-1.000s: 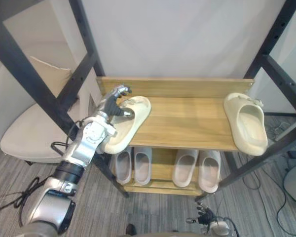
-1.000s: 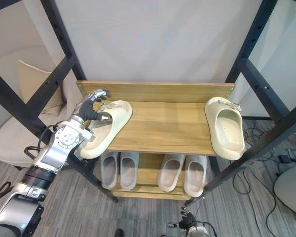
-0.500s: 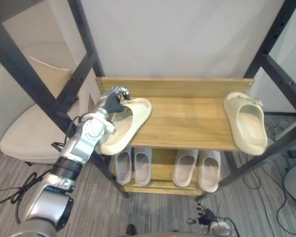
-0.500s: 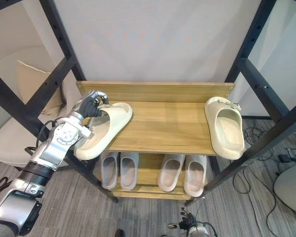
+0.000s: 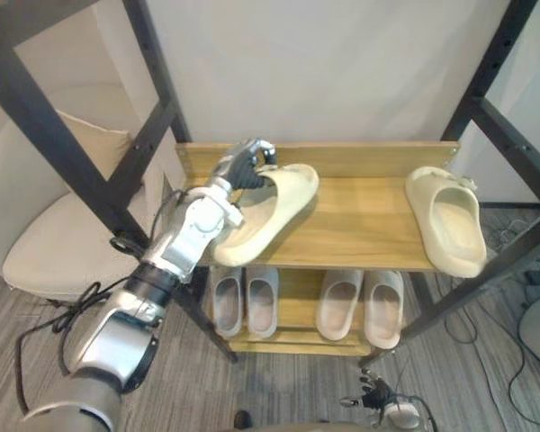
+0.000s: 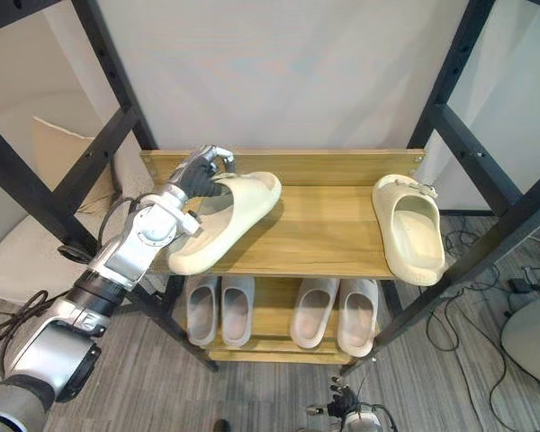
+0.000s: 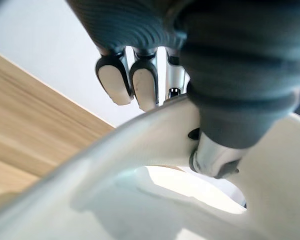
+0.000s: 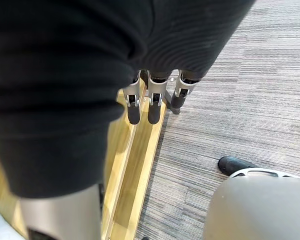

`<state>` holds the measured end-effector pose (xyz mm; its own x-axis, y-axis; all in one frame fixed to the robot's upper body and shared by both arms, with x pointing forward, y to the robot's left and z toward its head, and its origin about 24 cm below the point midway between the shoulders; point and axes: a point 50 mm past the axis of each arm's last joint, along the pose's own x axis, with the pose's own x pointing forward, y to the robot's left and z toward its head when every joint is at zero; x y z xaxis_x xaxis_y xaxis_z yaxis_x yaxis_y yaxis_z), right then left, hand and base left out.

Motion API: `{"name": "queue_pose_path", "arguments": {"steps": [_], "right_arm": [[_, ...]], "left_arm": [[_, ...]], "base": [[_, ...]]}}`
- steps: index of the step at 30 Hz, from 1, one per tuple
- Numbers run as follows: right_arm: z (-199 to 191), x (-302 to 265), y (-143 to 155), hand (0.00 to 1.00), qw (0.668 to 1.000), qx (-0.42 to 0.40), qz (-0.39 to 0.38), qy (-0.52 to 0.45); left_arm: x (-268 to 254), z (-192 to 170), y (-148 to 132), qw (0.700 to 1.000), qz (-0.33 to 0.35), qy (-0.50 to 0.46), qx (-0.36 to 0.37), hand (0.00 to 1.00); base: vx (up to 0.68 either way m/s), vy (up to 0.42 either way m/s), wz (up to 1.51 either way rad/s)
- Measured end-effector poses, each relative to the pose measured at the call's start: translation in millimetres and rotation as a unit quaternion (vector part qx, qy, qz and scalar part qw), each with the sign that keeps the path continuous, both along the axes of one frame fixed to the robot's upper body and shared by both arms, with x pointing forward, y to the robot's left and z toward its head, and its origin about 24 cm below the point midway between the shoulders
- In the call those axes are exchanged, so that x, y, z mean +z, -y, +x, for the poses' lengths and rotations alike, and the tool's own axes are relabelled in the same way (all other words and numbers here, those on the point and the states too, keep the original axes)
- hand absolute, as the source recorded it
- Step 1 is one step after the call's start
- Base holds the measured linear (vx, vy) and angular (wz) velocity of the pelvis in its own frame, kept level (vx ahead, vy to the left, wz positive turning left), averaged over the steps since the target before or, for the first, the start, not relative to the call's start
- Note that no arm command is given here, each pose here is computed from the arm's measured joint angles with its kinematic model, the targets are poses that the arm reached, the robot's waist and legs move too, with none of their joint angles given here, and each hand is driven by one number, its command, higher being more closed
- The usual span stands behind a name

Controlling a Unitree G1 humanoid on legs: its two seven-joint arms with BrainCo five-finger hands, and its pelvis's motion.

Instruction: Organize the slippers on the shoe rack

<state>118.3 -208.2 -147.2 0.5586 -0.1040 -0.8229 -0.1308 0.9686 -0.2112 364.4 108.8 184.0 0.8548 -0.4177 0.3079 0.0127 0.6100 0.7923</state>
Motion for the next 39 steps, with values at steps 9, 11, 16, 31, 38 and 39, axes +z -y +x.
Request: {"name": "queue_pose_path", "arguments": {"steps": [9,11,16,31,38,39], "right_arm": [[-1,1,6,0.00,1.000,-0.025,0.003,0.003],[-4,0,7,0.00,0.999,-0.032,0.003,0.001],[-17,-2,13,0.00,0.999,-0.052,0.001,-0.012],[-19,-1,18,0.00,0.997,-0.082,-0.004,0.000],[-25,-2,20,0.00,0.995,-0.099,0.001,-0.004],[-26,-2,20,0.00,0.995,-0.099,0.001,-0.005]], "left_arm": [[5,17,-3,0.999,0.013,-0.009,0.029,1.00],[4,18,-4,0.999,0.014,-0.011,0.034,1.00],[-2,22,-1,0.999,0.010,-0.022,0.045,1.00],[-6,25,9,0.998,0.007,-0.027,0.053,0.00],[-4,26,24,0.999,-0.001,-0.029,0.044,0.00],[-2,26,26,0.999,0.001,-0.024,0.045,0.00]], "base": [[-0.03,0.004,-0.31],[-0.03,-0.009,-0.15],[-0.02,-0.009,-0.15],[-0.01,-0.011,-0.07],[-0.03,-0.009,0.04],[0.00,0.000,0.00]]}}
